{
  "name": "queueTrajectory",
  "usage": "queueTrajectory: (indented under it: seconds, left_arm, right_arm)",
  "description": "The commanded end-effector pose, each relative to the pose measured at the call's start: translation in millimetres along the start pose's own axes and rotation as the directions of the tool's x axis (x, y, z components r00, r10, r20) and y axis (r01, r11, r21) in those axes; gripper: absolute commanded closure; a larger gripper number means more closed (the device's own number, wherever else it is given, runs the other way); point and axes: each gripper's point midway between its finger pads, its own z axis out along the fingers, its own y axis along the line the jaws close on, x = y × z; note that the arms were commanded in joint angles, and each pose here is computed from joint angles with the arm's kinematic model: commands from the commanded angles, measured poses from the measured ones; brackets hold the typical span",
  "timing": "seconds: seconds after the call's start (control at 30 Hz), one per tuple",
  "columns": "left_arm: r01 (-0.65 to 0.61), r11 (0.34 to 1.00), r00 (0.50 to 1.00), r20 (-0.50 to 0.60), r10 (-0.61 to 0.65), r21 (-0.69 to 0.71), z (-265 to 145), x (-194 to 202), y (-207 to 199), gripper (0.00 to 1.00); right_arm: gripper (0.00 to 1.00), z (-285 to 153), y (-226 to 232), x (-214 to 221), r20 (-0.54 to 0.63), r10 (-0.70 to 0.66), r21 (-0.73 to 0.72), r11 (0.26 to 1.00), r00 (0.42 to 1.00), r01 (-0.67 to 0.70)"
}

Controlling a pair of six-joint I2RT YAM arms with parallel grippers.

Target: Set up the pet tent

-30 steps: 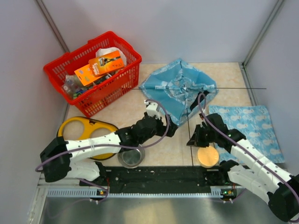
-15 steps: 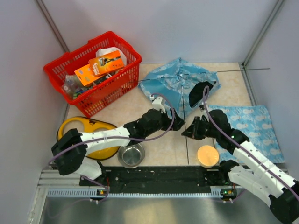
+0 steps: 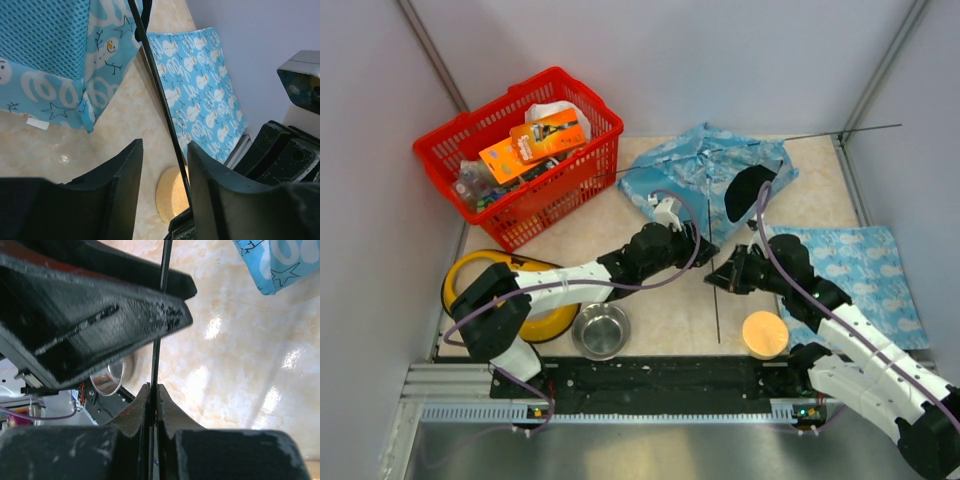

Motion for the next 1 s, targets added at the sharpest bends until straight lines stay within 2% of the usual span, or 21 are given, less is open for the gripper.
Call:
queueTrajectory:
  seconds: [0.0, 0.07, 0.1, 0.2, 0.37, 0.43, 0.47, 0.5, 0.53, 0.57, 0.6, 0.63, 0.7, 0.77, 0.83, 0.97]
  left_arm:
    - [0.029, 0.998, 0.997, 0.07, -0.032, 0.048, 6, -30, -15, 0.63]
    - [0.028, 0.998, 0.997, 0.066, -0.031, 0.051, 7, -31, -15, 0.72]
    - [0.026, 0.998, 0.998, 0.058, -0.03, 0.064, 8, -29, -16, 0.73]
    - [0.035, 0.991, 0.999, 0.026, -0.038, 0.128, 11, -25, -25, 0.73]
    - [0.045, 0.99, 0.999, 0.002, -0.046, 0.132, 17, -21, -24, 0.73]
    - [0.046, 0.99, 0.999, -0.001, -0.046, 0.134, 18, -21, -24, 0.79]
    - [0.044, 0.989, 0.999, 0.001, -0.044, 0.14, 17, -23, -26, 0.86]
    - [0.042, 0.99, 0.999, -0.002, -0.043, 0.137, 19, -22, -25, 1.0]
    - [0.044, 0.99, 0.999, -0.001, -0.044, 0.136, 19, -22, -25, 1.0]
    - [0.042, 0.99, 0.999, 0.005, -0.043, 0.138, 19, -24, -26, 1.0]
    - [0.041, 0.989, 0.999, 0.007, -0.042, 0.14, 19, -25, -27, 1.0]
    - [0.042, 0.989, 0.999, 0.012, -0.044, 0.144, 18, -28, -29, 1.0]
    - [0.041, 0.989, 0.999, 0.027, -0.045, 0.143, 18, -32, -31, 1.0]
    - [0.041, 0.989, 0.998, 0.042, -0.047, 0.14, 18, -36, -32, 1.0]
    - [0.039, 0.99, 0.997, 0.057, -0.047, 0.136, 18, -41, -32, 1.0]
    - [0.044, 0.989, 0.994, 0.093, -0.057, 0.138, 19, -51, -34, 1.0]
  right_arm:
    - [1.0, 3, 7, -30, 0.13, -0.051, -0.02, 0.998, 0.99, 0.054]
    - [1.0, 5, 5, -27, 0.116, -0.046, -0.016, 0.999, 0.992, 0.048]
    - [1.0, 5, 4, -25, 0.105, -0.043, -0.009, 0.999, 0.994, 0.044]
    - [1.0, 7, 3, -23, 0.083, -0.047, -0.001, 0.999, 0.995, 0.047]
    - [1.0, 7, 6, -27, 0.089, -0.052, -0.007, 0.999, 0.995, 0.053]
    - [1.0, 7, 6, -26, 0.085, -0.053, -0.008, 0.999, 0.995, 0.054]
    - [1.0, 7, 7, -26, 0.084, -0.054, -0.011, 0.998, 0.995, 0.055]
    - [1.0, 7, 6, -26, 0.081, -0.051, -0.007, 0.999, 0.995, 0.052]
    - [1.0, 7, 5, -24, 0.072, -0.049, -0.004, 0.999, 0.996, 0.05]
    - [0.92, 6, 4, -23, 0.066, -0.045, 0.001, 0.999, 0.997, 0.045]
    - [0.76, 6, 3, -21, 0.058, -0.041, 0.008, 0.999, 0.997, 0.041]
    - [0.56, 5, 2, -18, 0.044, -0.04, 0.014, 0.999, 0.998, 0.039]
    - [0.39, 2, -2, -12, 0.0, -0.045, 0.043, 0.998, 0.999, 0.045]
    - [0.33, -4, -4, -9, -0.029, -0.066, 0.068, 0.995, 0.997, 0.068]
    - [0.32, -9, -3, -6, -0.05, -0.084, 0.066, 0.994, 0.995, 0.087]
    - [0.43, -15, 7, 9, -0.107, -0.086, -0.012, 0.996, 0.99, 0.085]
